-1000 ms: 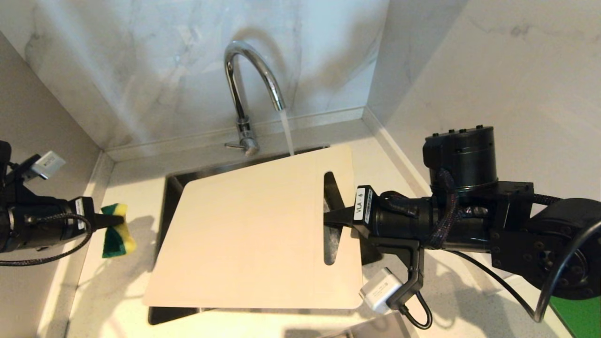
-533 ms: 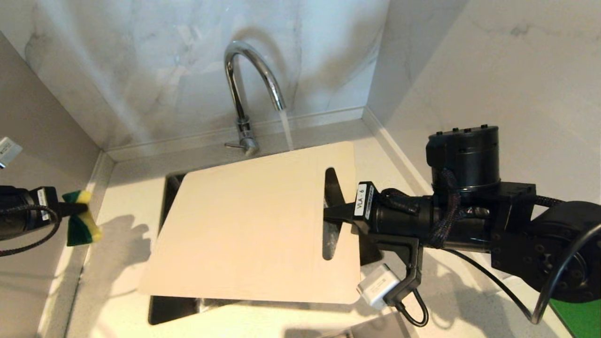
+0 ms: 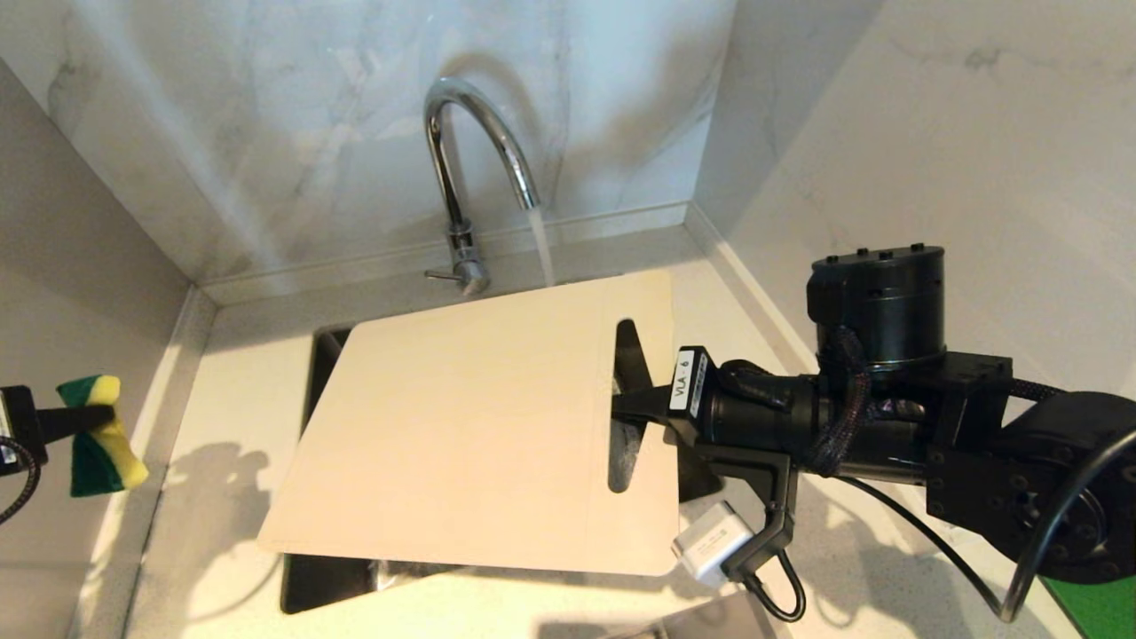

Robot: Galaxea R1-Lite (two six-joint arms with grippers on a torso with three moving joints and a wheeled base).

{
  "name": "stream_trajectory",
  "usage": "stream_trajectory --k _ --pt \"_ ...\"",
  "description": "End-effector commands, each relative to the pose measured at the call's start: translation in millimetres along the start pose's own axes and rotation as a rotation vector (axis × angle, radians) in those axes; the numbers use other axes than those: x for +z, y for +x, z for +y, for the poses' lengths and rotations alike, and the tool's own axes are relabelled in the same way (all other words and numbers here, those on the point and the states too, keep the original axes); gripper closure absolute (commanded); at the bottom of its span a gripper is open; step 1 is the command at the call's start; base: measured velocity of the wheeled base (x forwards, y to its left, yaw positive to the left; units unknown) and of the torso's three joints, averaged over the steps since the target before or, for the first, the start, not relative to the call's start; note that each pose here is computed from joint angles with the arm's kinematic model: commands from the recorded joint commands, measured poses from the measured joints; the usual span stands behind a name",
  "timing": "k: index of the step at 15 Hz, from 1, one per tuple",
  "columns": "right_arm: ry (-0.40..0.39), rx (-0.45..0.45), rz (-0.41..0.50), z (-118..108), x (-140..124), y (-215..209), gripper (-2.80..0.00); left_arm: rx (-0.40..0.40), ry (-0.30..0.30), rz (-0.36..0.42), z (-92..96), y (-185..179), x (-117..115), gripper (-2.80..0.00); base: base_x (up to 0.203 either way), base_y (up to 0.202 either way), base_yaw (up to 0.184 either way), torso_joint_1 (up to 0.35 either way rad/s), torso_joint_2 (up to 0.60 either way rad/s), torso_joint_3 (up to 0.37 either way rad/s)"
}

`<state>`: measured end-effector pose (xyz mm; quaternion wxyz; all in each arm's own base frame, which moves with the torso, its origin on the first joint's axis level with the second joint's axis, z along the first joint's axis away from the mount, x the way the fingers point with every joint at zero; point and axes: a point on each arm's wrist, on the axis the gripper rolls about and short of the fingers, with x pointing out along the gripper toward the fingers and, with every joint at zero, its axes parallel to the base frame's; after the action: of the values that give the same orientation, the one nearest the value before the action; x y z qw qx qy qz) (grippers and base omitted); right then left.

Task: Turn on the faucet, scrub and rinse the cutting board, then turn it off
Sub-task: Put down the cutting board

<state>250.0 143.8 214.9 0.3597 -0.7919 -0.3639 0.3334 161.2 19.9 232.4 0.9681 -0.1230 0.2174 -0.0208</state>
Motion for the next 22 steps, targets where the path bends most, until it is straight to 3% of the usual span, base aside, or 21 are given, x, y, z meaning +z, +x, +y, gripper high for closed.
stream_trajectory --k 1,11,17,22 --pt "-0.012 -0.001 -0.004 0.9 0.4 0.9 0.0 -0.028 0.002 -0.003 -1.2 -3.9 -2.4 0.0 0.0 0.0 0.0 0.0 0.0 0.0" --pt "-0.014 -0.005 0.0 -1.2 2.3 -4.1 0.0 -0.038 0.016 0.014 -1.5 -2.7 -7.1 0.0 0.0 0.0 0.0 0.0 0.0 0.0" --pt "-0.002 -0.003 0.004 -1.1 1.4 -2.9 0.0 -0.129 0.067 0.024 -17.8 -10.7 -16.8 0.0 0.0 0.0 0.0 0.0 0.0 0.0" --pt "-0.002 -0.003 0.004 -1.3 1.6 -3.5 0.0 -0.073 0.056 0.069 -10.7 1.2 -21.5 0.0 0.0 0.0 0.0 0.0 0.0 0.0"
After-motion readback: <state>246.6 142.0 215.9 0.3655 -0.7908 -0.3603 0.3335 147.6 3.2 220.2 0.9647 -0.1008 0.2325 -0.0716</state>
